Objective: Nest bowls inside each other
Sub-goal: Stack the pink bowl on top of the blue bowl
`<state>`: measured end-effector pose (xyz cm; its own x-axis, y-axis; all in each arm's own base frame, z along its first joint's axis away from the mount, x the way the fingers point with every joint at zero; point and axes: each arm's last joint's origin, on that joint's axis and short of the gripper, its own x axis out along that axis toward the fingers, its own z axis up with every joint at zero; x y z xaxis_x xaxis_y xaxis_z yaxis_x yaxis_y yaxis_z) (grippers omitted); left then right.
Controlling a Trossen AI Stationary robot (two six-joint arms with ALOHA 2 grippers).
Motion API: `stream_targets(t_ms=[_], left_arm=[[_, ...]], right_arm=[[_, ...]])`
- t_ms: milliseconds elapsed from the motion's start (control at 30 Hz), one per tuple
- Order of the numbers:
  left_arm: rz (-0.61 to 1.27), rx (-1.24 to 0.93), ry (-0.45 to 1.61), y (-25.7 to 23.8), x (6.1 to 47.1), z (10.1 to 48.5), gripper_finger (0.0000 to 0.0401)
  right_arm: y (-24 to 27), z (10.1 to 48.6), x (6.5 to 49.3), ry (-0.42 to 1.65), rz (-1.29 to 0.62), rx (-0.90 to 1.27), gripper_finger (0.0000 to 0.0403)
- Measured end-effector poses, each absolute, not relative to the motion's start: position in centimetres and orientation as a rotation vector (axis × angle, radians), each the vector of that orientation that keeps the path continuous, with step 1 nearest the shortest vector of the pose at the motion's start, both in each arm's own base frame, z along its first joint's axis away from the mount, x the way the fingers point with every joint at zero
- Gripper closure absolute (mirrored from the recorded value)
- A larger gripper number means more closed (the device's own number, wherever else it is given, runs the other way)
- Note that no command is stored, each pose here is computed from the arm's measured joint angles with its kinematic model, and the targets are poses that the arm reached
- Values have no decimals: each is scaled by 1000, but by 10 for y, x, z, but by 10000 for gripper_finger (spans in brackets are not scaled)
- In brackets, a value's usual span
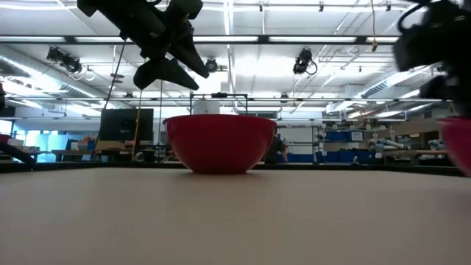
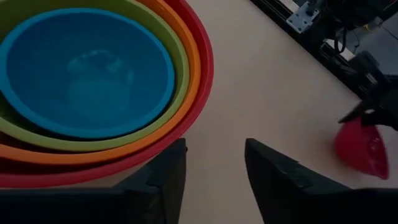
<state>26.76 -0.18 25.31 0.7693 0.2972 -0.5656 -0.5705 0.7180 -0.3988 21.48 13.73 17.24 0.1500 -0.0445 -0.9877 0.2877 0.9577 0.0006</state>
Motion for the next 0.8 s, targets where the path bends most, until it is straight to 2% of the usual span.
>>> stream_targets(t_ms=[100, 267, 433, 600, 800], left_arm=[[498, -592, 486, -2, 268, 254, 239], [501, -592, 464, 1, 269, 255, 239], [487, -654, 399, 5, 269, 263, 239], [407, -675, 298, 6, 267, 280, 239], [377, -660, 212, 8, 246, 305, 239]], right_arm=[[121, 178, 223, 1326, -316, 216, 384], [82, 185, 256, 1040, -489, 190, 387], [36, 202, 300, 744, -420, 330, 374], [-14, 225, 321, 449, -436, 492, 387], [-66, 226, 318, 378, -549, 547, 375]])
